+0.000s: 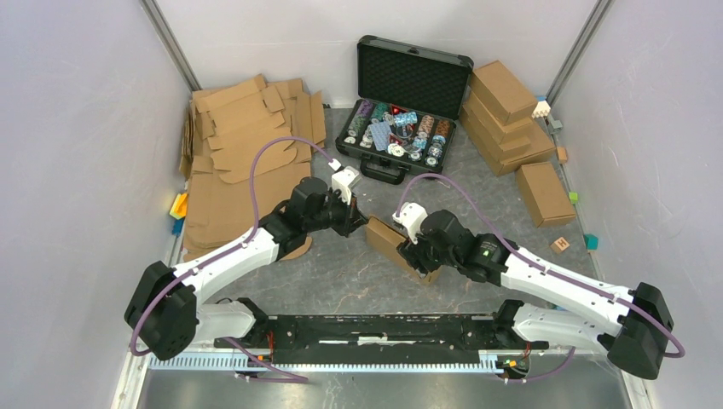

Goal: Fold the paper box

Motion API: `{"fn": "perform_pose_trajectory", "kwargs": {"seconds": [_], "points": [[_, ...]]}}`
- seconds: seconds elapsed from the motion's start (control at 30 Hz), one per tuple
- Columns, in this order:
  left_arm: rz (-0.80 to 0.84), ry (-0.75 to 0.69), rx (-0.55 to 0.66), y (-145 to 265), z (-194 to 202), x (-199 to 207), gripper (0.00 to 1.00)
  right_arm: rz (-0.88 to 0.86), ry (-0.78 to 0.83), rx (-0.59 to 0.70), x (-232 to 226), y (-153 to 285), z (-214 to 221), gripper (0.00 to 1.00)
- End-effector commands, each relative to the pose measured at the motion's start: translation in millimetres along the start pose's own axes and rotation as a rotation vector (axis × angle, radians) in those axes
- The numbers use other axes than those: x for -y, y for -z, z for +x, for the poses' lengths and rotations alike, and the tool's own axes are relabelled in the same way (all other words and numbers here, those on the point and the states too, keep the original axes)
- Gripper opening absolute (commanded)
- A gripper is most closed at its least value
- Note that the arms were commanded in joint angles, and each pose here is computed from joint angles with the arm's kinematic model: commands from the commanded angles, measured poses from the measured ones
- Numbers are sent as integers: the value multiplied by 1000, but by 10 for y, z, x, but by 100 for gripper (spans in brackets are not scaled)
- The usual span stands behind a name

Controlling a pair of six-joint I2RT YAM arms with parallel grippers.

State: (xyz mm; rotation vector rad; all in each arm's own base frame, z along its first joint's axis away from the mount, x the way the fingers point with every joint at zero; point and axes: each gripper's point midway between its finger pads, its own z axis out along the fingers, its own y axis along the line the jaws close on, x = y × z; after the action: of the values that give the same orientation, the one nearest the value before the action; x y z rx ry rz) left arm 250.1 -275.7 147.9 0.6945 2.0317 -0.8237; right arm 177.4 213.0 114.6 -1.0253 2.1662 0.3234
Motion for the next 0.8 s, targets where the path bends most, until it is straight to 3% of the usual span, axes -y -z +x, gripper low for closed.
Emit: {"fn": "perform_pose_trajectory", "kwargs": {"seconds": [0.0, 0.2, 0.3, 0.53, 0.77], "points": [[-17, -4, -33, 19, 78, -39, 2, 15, 36, 49, 53, 77, -193, 72], [-7, 5, -39, -4, 91, -26, 2, 55, 48, 101, 127, 84, -363, 77], [-7, 6, -39, -5, 89, -28, 2, 41, 78, 106, 104, 60, -426, 68], [-3, 9, -35, -5, 79, -19, 4, 3, 91, 101, 24, -3, -475, 38], [-22, 26, -18, 3, 71, -44, 34, -9, 96, 86, 5, -14, -385, 36]]}}
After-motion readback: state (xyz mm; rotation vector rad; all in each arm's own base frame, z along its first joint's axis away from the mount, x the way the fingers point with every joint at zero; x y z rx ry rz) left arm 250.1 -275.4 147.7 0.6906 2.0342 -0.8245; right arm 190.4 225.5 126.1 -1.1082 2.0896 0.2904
